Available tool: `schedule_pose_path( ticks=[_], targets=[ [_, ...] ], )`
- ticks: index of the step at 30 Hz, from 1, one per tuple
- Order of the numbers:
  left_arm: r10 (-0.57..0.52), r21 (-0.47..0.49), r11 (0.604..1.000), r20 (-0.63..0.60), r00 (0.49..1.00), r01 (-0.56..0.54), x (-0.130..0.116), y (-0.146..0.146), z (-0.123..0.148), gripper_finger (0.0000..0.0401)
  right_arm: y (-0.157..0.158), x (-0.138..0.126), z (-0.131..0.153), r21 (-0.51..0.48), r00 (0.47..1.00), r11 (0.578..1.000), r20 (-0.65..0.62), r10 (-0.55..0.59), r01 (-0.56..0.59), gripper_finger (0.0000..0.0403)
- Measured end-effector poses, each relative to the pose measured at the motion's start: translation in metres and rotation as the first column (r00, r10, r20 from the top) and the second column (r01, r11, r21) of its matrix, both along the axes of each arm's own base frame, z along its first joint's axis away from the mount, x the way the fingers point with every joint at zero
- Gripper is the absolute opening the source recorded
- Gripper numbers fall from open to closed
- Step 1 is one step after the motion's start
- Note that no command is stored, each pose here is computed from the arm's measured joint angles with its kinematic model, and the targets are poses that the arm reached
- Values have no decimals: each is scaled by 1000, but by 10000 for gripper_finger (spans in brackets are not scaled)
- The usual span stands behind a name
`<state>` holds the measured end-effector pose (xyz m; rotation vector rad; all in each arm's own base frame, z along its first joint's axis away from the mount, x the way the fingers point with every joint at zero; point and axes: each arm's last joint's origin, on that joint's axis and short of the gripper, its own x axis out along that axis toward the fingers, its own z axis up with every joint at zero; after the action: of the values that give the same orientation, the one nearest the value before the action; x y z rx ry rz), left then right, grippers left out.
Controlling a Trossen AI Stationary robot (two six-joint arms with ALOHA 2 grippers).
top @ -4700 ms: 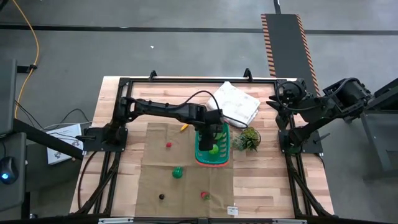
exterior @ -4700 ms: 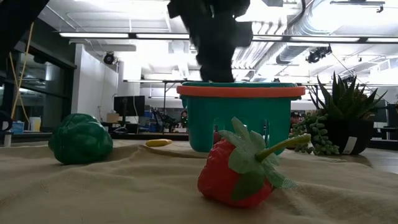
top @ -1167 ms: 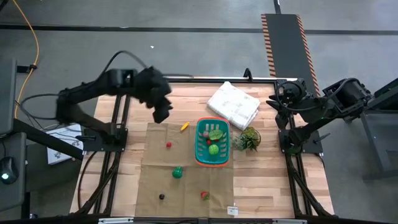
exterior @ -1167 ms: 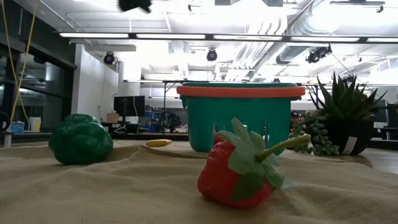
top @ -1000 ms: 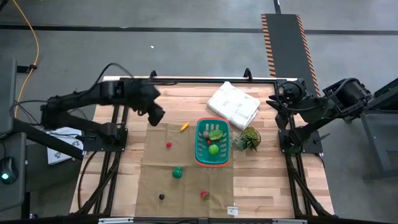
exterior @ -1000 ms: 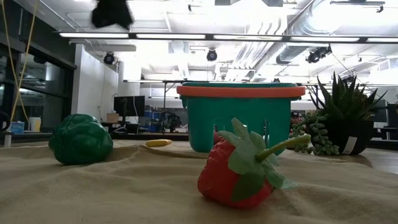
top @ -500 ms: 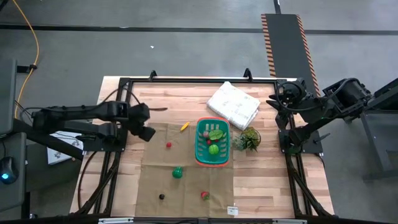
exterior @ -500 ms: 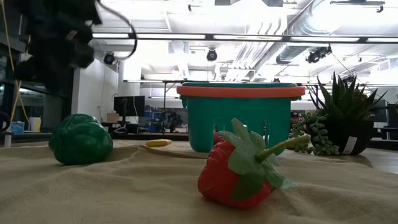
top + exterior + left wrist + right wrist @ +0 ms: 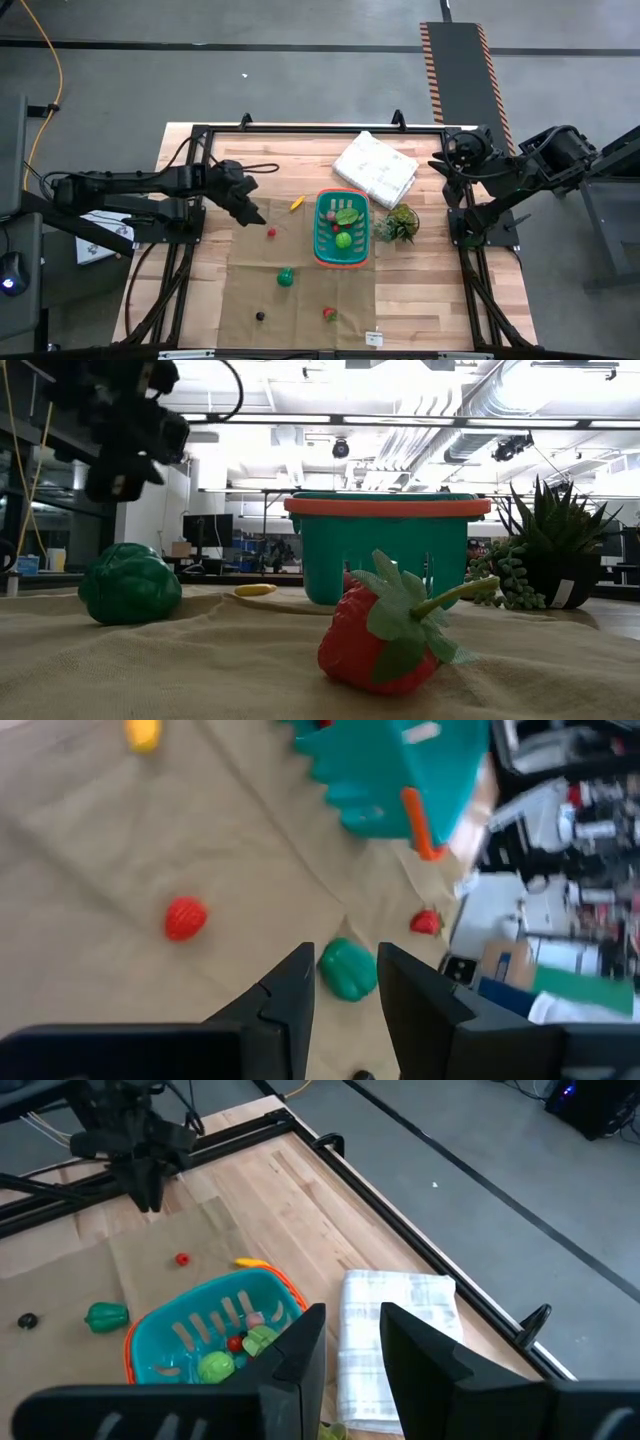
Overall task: Pick and placing Produce into tupperware
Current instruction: Put the red raspberry into the blue basket
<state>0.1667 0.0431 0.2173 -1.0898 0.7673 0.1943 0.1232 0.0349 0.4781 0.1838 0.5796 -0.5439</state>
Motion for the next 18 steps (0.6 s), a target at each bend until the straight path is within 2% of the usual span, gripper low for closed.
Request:
schedule_pose_path(
  ticks=[4, 7, 10, 13, 18],
  targets=[
    [-101, 59, 993, 20, 995, 100, -1, -1, 0, 102, 0, 0, 0, 8, 1000, 1000, 17, -25, 25, 89],
    [-139, 102, 986, 41, 989, 134, 0, -1, 0, 102, -1, 0, 0, 17, 999, 999, 29, -42, 42, 89],
    [-202, 179, 966, 59, 978, 189, 0, -1, 1, 101, -1, 0, 0, 25, 998, 999, 34, -49, 48, 89],
    [-296, 297, 916, 43, 954, 271, 0, -5, 0, 101, -1, 0, 0, 42, 997, 997, 44, -63, 61, 89],
    [-408, 492, 789, -28, 913, 368, 3, -15, -2, 101, -1, 0, 1, 75, 988, 990, 88, -127, 121, 89]
  ],
)
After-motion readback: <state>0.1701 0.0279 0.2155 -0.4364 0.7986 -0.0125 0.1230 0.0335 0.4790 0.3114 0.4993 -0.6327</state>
